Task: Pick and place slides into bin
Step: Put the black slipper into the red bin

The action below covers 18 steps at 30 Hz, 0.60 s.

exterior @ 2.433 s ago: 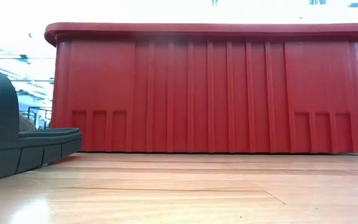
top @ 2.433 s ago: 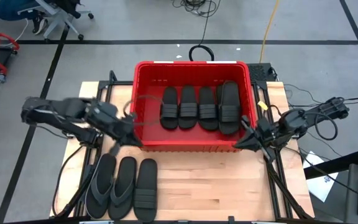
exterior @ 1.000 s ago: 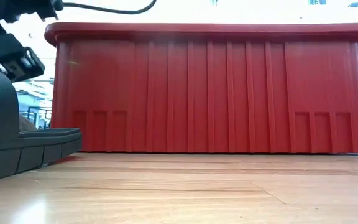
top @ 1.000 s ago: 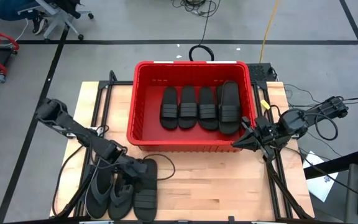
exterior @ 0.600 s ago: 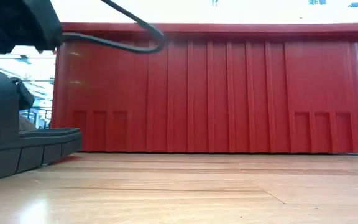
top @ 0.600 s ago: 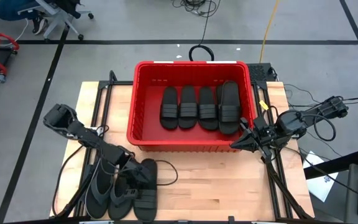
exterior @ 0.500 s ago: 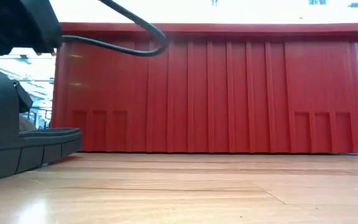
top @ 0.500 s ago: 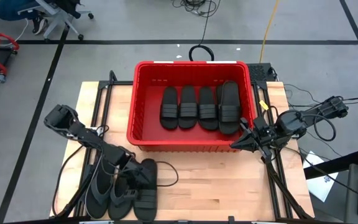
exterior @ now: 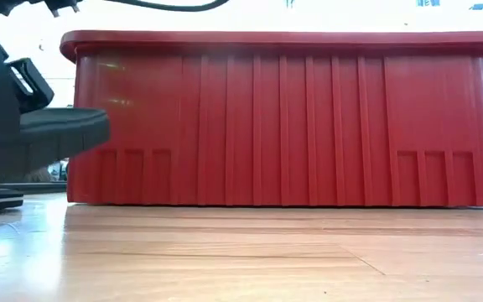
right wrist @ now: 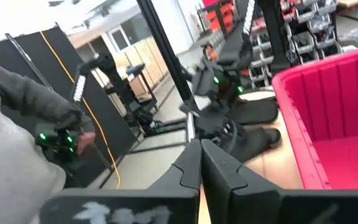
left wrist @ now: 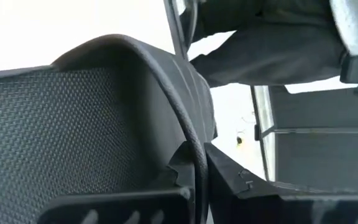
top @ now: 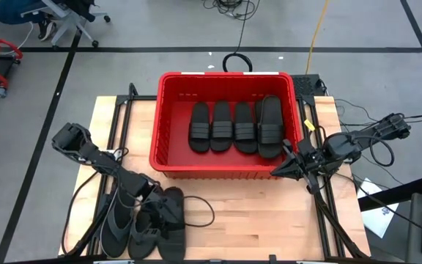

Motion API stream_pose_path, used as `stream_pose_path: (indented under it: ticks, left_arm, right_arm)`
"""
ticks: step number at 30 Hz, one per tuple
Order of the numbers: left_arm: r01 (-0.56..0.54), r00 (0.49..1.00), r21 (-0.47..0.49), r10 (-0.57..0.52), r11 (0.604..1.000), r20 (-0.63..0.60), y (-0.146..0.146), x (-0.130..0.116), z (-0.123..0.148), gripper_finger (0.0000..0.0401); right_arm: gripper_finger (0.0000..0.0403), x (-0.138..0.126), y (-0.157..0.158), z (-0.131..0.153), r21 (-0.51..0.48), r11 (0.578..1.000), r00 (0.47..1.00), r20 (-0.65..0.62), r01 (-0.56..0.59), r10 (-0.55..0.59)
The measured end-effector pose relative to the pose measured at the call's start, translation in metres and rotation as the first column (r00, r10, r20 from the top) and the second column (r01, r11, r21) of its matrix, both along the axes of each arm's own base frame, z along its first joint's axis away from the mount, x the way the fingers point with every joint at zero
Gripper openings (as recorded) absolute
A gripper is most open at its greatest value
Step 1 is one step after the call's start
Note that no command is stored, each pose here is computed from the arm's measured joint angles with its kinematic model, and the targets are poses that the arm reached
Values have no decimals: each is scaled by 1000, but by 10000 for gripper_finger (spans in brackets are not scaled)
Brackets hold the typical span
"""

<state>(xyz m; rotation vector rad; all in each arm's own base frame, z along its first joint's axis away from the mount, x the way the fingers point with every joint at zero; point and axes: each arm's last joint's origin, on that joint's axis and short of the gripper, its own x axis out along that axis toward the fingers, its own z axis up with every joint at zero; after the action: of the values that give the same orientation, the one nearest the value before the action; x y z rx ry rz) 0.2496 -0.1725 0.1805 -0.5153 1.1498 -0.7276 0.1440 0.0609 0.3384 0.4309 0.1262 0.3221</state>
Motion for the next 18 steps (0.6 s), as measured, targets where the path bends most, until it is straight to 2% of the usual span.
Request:
stream_pose_path:
  ticks: [4, 8, 10, 13, 18]
  left_arm:
    - [-14, 1000, -32, 13, 999, -27, -6, -1, 16, 6]
    - [34, 999, -68, -31, 997, 40, -14, -9, 46, 5]
    - [32, 999, -71, -29, 997, 33, -14, -13, 63, 4]
    - [-31, 999, -22, 30, 999, -13, -10, -23, 92, 5]
    - [-103, 989, 90, 92, 991, 116, 5, -38, 162, 4]
  right_arm:
    - [0, 0, 0, -3, -13, 1000, 1000, -31, -1, 1]
    - [0, -1, 1, -3, -27, 998, 998, -28, -53, 52]
    - [0, -1, 2, -3, -34, 996, 996, -26, -83, 83]
    - [0, -2, 3, -3, -34, 994, 994, -25, -106, 105]
    - [0, -2, 3, -3, -57, 992, 994, -15, -109, 109]
